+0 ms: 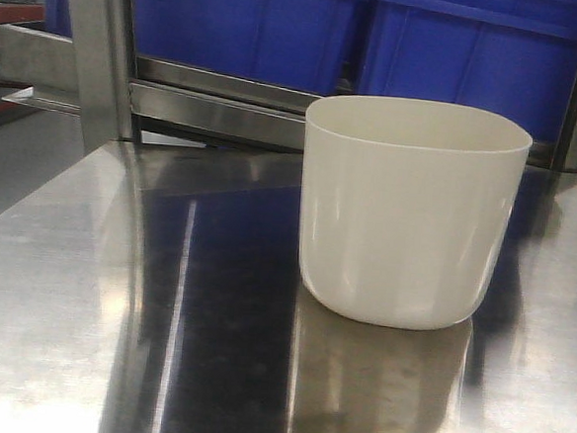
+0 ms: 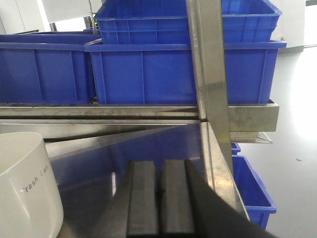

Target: Move white bin to right shelf second layer

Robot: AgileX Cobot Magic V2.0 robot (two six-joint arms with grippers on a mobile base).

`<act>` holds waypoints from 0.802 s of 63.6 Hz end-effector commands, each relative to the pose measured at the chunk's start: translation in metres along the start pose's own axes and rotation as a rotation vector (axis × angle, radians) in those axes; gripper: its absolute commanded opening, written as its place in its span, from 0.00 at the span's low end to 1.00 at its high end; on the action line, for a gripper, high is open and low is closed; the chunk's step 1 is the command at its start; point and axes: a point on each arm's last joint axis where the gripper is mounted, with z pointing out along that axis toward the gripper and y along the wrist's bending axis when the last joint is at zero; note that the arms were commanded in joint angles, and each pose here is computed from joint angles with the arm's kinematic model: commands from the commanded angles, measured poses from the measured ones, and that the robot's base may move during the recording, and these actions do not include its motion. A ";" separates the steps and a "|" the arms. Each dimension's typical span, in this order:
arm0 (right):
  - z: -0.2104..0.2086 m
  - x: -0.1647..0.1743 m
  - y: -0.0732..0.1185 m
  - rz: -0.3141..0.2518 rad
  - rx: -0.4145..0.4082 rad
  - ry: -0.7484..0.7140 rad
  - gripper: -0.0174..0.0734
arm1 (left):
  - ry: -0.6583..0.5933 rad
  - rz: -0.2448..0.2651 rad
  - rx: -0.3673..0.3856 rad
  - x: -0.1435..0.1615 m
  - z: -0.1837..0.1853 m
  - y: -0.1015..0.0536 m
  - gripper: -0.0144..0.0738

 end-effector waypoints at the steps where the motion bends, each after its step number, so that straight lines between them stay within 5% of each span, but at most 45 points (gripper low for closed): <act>1: -0.003 -0.014 0.002 -0.002 -0.014 -0.117 0.25 | -0.073 -0.015 -0.005 0.002 -0.001 0.000 0.26; 51: -0.003 -0.016 0.002 -0.002 -0.015 -0.132 0.25 | -0.073 -0.015 -0.005 0.002 -0.001 0.000 0.26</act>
